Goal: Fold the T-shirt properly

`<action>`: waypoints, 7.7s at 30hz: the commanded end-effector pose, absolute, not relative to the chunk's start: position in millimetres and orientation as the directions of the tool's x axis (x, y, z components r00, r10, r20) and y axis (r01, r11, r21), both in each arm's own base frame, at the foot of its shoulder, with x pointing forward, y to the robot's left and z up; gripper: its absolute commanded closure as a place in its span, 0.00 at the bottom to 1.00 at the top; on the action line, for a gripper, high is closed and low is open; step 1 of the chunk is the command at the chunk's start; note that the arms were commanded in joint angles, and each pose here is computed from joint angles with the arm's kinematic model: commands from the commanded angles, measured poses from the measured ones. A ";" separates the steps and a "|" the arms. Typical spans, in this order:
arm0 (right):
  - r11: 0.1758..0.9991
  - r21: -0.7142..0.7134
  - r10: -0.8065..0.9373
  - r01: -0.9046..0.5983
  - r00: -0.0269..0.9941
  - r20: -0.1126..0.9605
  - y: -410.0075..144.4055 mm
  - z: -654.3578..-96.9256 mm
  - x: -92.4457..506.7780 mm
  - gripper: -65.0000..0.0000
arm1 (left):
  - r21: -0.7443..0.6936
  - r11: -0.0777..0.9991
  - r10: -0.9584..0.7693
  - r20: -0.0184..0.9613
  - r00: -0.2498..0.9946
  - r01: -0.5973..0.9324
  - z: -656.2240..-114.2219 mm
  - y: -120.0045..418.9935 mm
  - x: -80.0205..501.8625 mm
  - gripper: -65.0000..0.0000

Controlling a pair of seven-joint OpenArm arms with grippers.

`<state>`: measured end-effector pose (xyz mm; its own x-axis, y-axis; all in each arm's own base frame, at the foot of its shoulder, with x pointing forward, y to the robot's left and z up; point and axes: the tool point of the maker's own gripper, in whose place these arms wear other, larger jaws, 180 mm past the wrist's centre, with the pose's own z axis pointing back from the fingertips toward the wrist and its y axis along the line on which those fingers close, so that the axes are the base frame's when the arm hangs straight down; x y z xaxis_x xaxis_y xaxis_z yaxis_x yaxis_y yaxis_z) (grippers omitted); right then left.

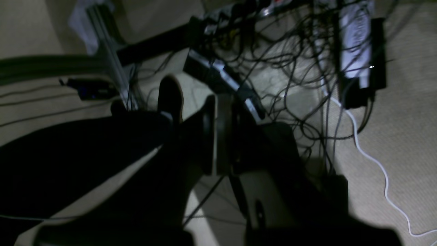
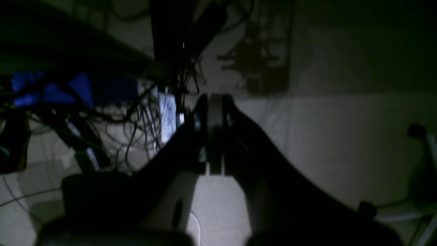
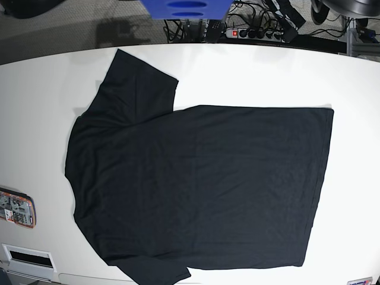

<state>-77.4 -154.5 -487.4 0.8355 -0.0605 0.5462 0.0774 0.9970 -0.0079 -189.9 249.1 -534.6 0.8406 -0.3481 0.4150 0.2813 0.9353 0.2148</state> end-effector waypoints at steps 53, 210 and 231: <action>0.956 -0.266 0.292 -0.124 0.494 0.819 -191.7 -356.7 56.4 1.00 | 0.688 0.724 -0.640 0.693 0.332 -0.039 -357.4 264.8 -5.9 1.00; 0.706 -0.371 0.709 -0.604 0.608 0.359 -88.2 -455.0 142.9 1.00 | 0.747 0.431 -0.870 0.195 0.453 0.507 -398.8 308.6 194.0 0.52; 0.706 -0.371 0.709 -0.604 0.608 0.359 -88.2 -455.0 142.9 1.00 | 0.672 0.121 -0.969 -0.081 0.234 0.731 -432.1 304.2 193.8 0.52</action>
